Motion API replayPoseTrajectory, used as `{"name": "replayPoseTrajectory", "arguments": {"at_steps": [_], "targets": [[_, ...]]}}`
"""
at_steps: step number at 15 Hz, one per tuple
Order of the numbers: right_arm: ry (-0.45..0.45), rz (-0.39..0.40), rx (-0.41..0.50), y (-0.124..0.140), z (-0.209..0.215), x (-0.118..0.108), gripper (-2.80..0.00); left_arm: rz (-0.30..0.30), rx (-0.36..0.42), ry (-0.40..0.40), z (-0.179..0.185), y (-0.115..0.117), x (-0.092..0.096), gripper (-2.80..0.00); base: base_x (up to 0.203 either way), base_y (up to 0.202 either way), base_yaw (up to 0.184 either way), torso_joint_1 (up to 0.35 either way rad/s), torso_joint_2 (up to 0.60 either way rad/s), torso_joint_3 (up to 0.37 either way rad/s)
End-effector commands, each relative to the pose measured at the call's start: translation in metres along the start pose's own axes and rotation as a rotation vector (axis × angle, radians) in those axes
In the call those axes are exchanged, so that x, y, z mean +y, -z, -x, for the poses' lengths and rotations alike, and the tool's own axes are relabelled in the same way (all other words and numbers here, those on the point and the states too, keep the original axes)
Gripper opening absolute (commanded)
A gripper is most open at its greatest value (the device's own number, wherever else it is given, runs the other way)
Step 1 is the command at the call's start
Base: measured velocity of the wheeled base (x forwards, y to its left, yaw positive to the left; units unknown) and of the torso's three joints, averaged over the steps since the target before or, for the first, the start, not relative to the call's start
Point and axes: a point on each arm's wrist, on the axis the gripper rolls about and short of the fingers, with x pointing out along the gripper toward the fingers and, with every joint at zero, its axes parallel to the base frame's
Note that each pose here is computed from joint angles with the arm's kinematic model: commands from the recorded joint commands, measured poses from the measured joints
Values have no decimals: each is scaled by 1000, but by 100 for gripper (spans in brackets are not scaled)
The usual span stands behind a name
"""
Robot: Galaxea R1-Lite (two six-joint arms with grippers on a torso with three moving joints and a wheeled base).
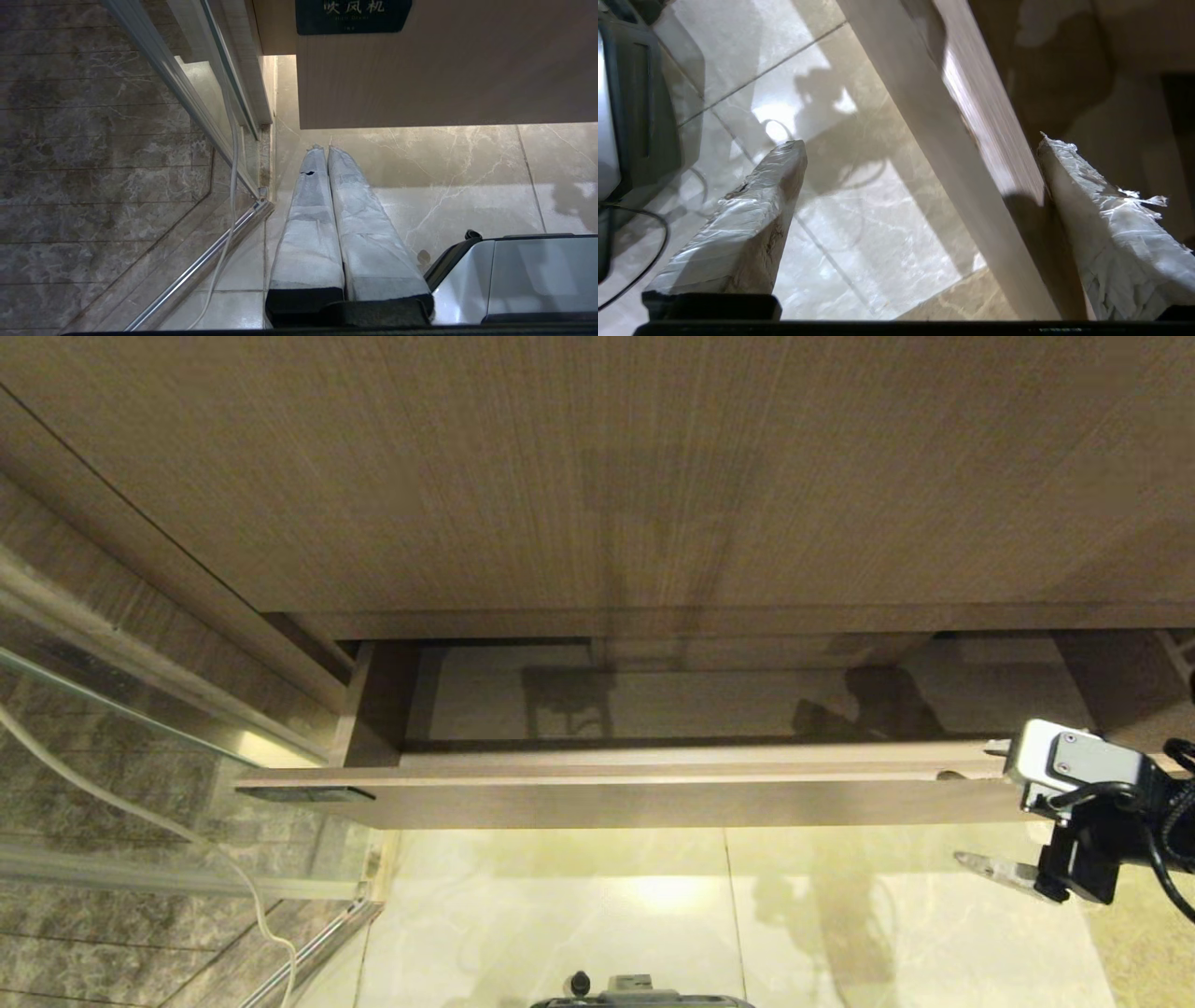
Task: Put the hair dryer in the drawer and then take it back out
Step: Pull open the drawer
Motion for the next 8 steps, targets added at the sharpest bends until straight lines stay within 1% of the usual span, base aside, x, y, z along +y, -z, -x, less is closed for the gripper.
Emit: {"name": "replayPoseTrajectory", "arguments": {"at_steps": [1, 2, 3, 4, 5, 6, 7, 8], "targets": [[27, -2, -4, 1, 15, 3, 0, 0, 1, 0, 0, 0, 0, -280, 0, 0, 0, 0, 0, 0], [17, -46, 9, 3, 23, 8, 0, 0, -3, 0, 0, 0, 0, -280, 0, 0, 0, 0, 0, 0], [3, -123, 26, 7, 27, 12, 0, 0, 1, 0, 0, 0, 0, -280, 0, 0, 0, 0, 0, 0], [-17, -221, 43, 9, 30, 17, 0, 0, 0, 0, 0, 0, 0, -280, 0, 0, 0, 0, 0, 0], [-42, -296, 65, 11, 33, 21, 0, 0, -2, 0, 0, 0, 0, -280, 0, 0, 0, 0, 0, 0], [-38, -340, 80, 12, 35, 20, 0, 1, -1, 0, 0, 0, 0, -280, 0, 0, 0, 0, 0, 0], [-33, -350, 84, 12, 36, 18, -88, 0, -2, 0, 0, 0, 0, -280, 0, 0, 0, 0, 0, 0], [-31, -352, 73, 11, 38, 16, -280, 0, -3, 0, 0, 0, 0, -280, 0, 0, 0, 0, 0, 0]]}}
